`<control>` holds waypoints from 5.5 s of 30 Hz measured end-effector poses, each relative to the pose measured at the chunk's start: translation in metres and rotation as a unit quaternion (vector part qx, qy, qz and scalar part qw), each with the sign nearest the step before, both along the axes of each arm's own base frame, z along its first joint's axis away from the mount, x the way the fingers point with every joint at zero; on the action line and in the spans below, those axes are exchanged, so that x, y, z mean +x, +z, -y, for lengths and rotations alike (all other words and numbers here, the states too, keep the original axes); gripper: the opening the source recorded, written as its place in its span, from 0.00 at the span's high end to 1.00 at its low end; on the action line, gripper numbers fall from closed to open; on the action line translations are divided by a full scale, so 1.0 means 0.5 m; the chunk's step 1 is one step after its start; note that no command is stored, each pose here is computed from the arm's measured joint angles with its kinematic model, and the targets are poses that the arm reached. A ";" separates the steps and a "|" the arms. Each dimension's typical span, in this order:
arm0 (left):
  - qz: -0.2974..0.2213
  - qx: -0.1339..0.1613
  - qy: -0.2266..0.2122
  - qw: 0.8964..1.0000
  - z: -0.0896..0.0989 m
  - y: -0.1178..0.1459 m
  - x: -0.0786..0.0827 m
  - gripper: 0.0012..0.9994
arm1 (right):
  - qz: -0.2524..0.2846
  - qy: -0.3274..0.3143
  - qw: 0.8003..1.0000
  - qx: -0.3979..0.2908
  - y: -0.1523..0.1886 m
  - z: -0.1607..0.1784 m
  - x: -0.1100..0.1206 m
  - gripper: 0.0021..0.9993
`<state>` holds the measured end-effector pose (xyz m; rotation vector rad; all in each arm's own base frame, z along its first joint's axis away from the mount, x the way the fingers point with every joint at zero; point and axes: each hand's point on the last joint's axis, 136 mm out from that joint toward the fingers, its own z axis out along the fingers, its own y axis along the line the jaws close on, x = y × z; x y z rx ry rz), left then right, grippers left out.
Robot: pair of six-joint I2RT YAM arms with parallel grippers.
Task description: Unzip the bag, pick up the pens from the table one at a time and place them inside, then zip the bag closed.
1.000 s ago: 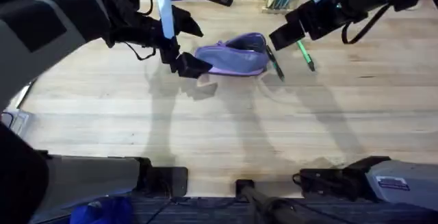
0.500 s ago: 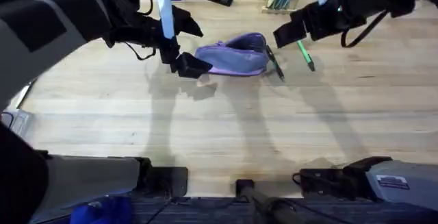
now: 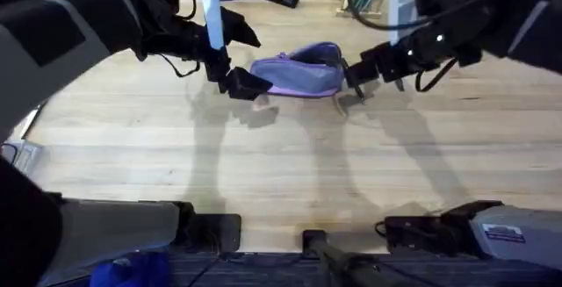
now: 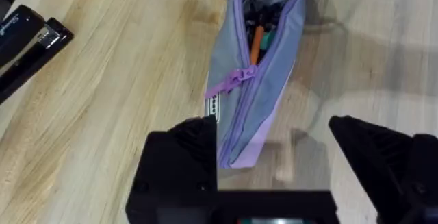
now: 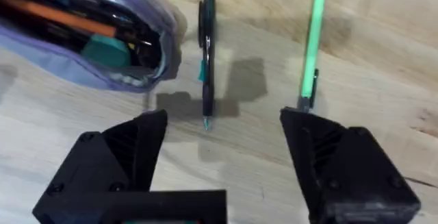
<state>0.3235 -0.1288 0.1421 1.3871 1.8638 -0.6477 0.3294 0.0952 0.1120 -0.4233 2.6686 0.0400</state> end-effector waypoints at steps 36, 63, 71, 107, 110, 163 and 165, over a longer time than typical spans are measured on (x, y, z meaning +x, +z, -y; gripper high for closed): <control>0.000 0.000 0.000 1.000 0.000 0.000 0.000 0.01 | -0.044 -0.005 0.999 -0.004 -0.147 -0.009 0.015 0.19; 0.000 0.000 0.000 1.000 0.000 0.000 0.000 0.01 | -0.036 -0.004 0.999 -0.011 -0.139 -0.006 0.024 0.97; 0.000 0.000 0.000 1.000 0.000 0.000 0.000 0.01 | 0.041 0.040 0.998 -0.011 -0.035 -0.020 0.071 0.97; 0.000 0.000 0.000 1.000 0.000 0.000 0.000 0.01 | 0.158 0.584 0.784 -0.138 0.089 -0.097 -0.026 0.97; 0.000 0.000 0.000 1.000 0.000 0.000 0.000 0.01 | 0.164 0.603 0.764 -0.161 0.090 -0.093 -0.022 0.97; 0.000 0.000 0.000 1.000 0.000 0.000 0.000 0.01 | 0.194 0.674 0.692 -0.173 -0.023 -0.218 0.054 0.97; 0.000 0.000 0.000 1.000 0.000 0.000 0.000 0.01 | 0.204 0.667 0.696 -0.170 -0.017 -0.225 0.060 0.97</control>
